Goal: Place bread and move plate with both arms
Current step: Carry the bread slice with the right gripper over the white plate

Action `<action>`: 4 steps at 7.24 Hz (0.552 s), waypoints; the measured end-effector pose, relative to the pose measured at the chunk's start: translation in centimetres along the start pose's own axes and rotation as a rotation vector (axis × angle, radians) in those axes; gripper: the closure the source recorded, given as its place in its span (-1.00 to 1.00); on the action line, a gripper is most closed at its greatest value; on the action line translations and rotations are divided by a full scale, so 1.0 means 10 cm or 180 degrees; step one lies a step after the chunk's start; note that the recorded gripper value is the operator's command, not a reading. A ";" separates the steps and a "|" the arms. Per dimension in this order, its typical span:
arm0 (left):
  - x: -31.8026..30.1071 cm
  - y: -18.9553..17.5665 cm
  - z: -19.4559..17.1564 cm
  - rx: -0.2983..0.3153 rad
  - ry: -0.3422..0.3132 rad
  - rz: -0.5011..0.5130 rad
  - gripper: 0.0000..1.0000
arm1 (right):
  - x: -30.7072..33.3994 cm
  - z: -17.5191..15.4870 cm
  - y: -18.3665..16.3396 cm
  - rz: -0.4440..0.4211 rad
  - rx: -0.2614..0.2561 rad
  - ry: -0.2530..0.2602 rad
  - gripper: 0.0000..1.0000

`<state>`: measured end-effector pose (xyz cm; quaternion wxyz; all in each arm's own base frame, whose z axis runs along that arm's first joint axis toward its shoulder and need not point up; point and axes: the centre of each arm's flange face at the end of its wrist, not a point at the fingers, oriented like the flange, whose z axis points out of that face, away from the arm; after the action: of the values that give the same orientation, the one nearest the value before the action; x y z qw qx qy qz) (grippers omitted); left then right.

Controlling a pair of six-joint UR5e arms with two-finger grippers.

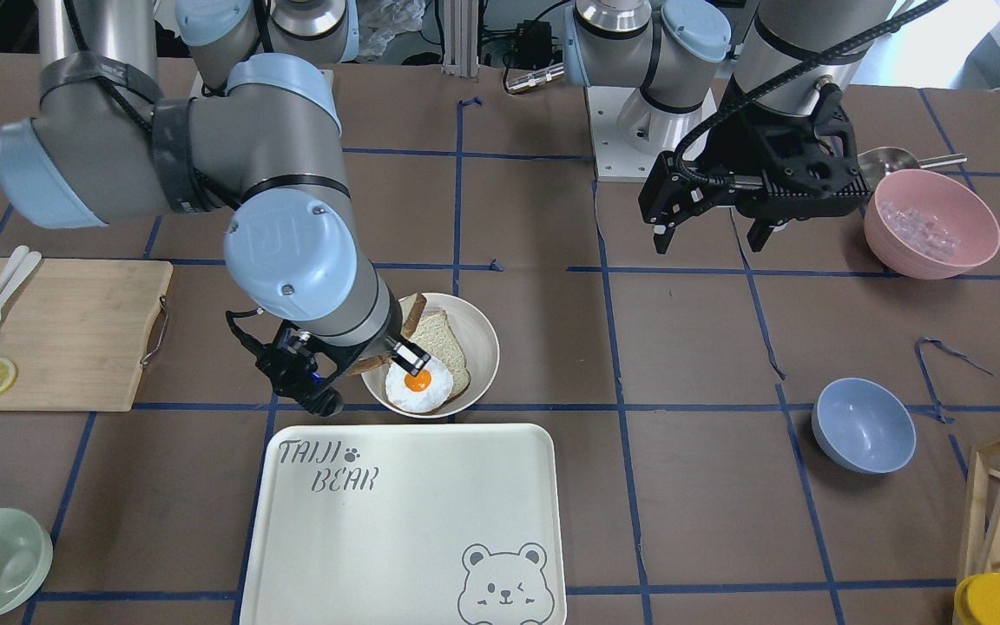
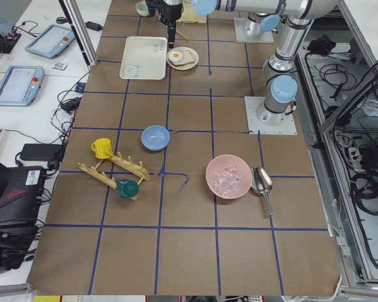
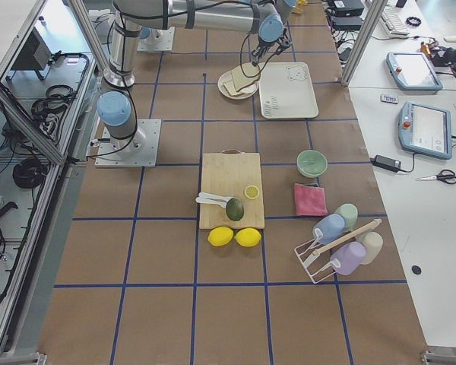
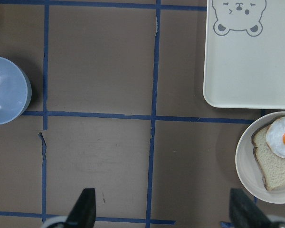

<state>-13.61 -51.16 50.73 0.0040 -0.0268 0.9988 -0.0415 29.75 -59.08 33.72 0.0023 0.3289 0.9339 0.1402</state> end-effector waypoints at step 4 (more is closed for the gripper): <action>-0.01 0.00 0.01 -0.0007 -0.0002 -0.0002 -1.00 | -0.30 0.46 0.18 -0.0094 -0.0068 0.0141 1.00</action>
<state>-13.55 -51.17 50.62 0.0043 -0.0272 0.9988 -0.0404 33.70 -58.39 29.48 -0.0128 0.3119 0.9369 0.1573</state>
